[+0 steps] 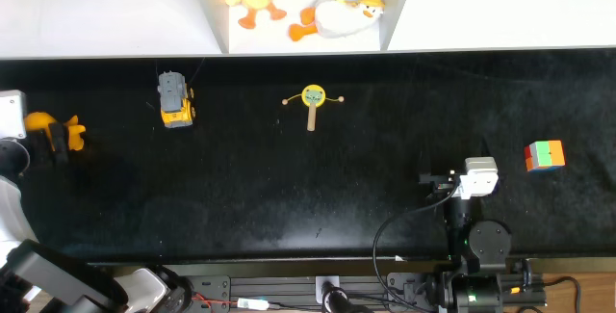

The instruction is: Store Toys

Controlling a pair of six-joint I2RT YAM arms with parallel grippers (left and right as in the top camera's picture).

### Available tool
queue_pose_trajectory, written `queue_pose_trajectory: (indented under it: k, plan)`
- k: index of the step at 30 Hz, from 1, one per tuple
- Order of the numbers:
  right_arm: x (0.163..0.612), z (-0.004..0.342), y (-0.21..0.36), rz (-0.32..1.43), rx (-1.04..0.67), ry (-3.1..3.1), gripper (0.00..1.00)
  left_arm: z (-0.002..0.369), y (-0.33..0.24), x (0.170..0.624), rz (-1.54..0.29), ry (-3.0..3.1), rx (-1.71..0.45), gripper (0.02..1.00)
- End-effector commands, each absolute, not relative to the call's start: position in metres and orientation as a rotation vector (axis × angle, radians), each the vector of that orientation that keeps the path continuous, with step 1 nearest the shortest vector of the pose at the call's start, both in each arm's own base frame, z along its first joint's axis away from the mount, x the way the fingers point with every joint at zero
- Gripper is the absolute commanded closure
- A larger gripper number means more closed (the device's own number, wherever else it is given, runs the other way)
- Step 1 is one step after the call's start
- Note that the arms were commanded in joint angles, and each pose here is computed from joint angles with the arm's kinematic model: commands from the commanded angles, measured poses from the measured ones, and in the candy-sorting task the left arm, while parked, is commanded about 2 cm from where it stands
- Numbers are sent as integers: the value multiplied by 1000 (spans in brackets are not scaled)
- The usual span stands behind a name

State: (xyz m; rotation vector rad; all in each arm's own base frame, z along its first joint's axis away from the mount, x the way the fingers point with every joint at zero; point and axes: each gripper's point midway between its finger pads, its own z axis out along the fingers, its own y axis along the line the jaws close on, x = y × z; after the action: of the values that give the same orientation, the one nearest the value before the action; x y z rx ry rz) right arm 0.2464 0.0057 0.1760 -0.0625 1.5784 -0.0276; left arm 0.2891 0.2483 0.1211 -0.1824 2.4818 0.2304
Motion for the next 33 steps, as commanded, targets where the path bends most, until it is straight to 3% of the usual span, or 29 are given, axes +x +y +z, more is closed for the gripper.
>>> queue_pose_trajectory:
  k: [1,9,13,16,26,33]
  plan:
    - [247,172,7,-16,-61,1581,5,127,257,294,279,2478,-150,191]
    - [247,172,7,-16,-60,1581,5,128,258,296,281,2466,-151,726]
    - [247,172,7,-16,-61,1581,7,132,255,297,247,2458,-225,921]
    - [247,172,7,-16,-61,1581,7,146,251,304,230,2449,-248,974]
    - [247,172,7,-16,-61,1581,5,228,237,355,360,2345,-304,963]
    - [247,172,7,-16,-61,1581,5,239,212,377,301,2288,-374,963]
